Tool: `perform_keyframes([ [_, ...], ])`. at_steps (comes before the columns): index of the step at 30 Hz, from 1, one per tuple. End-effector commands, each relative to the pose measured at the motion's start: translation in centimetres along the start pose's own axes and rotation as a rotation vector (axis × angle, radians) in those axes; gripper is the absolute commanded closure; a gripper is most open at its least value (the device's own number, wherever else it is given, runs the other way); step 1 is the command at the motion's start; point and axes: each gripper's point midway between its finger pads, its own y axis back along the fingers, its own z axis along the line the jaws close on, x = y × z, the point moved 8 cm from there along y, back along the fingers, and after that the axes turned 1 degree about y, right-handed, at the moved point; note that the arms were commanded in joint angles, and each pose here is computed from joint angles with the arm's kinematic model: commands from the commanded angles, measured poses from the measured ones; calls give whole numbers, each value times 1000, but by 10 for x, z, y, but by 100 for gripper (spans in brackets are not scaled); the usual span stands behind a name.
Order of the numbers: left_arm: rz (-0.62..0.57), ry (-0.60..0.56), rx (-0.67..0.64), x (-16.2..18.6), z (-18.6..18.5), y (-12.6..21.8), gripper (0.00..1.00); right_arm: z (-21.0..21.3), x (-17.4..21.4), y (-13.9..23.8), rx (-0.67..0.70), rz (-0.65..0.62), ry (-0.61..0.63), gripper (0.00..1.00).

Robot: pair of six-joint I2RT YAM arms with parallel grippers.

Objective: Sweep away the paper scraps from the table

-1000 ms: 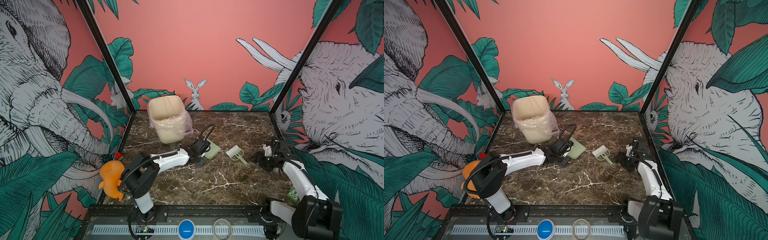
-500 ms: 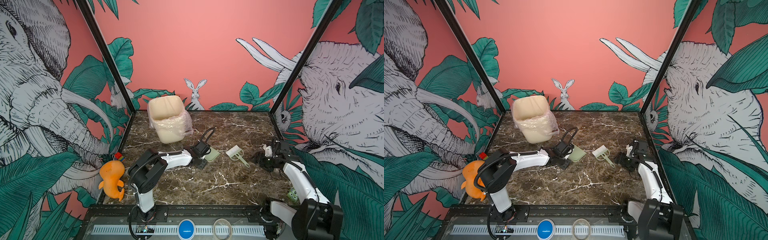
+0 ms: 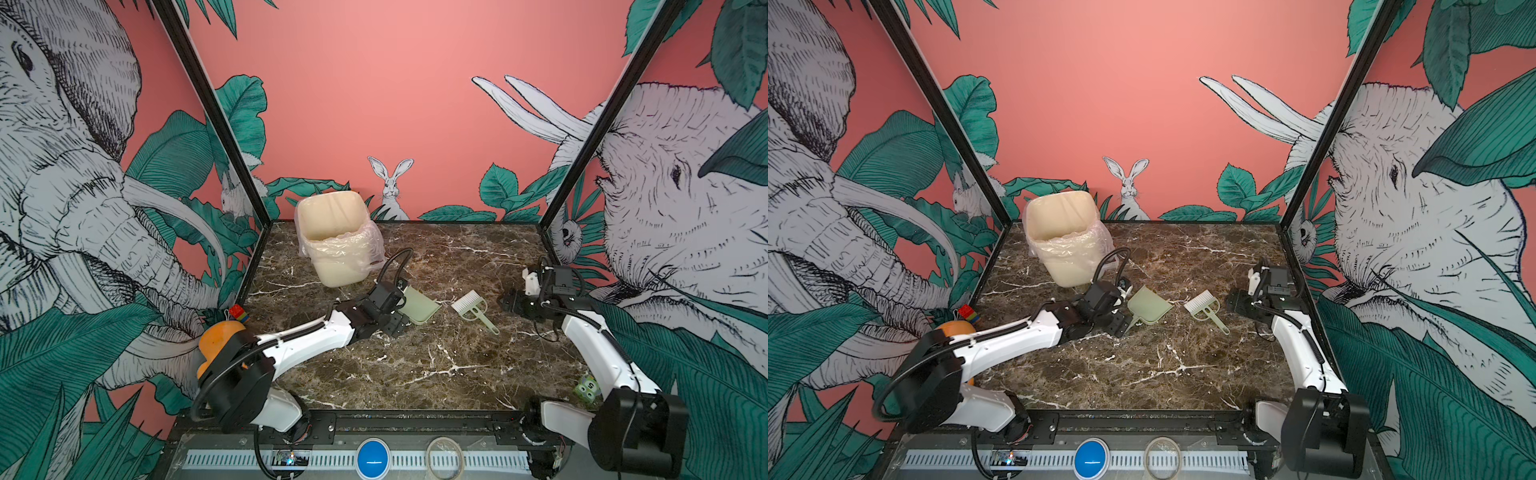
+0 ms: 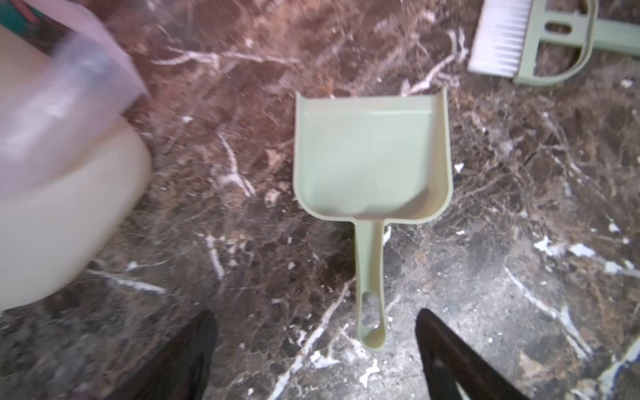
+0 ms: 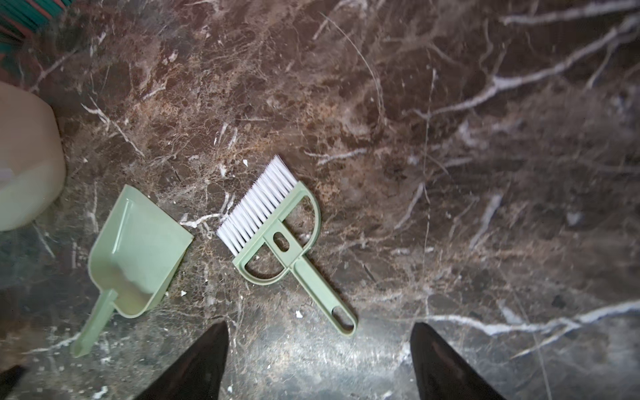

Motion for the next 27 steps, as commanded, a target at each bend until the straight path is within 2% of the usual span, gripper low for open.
perform_keyframes([
  [1,-39,-8,-123,6,29,14,1,7,-22,-5,97,-98,142,14],
  [7,-84,67,-335,24,98,29,1,6,-28,-22,173,-184,255,5],
  [13,-202,103,-538,31,138,33,1,0,-23,-44,216,-317,324,1],
  [15,-265,116,-576,37,148,30,1,-1,-24,-50,231,-352,351,1],
  [19,-318,177,-593,50,170,20,1,-3,-23,-62,247,-418,390,1],
  [25,-344,118,-697,66,180,-12,1,-3,-24,-71,237,-526,426,1],
  [27,-361,137,-708,69,184,-19,1,-3,-24,-72,235,-538,436,1],
])
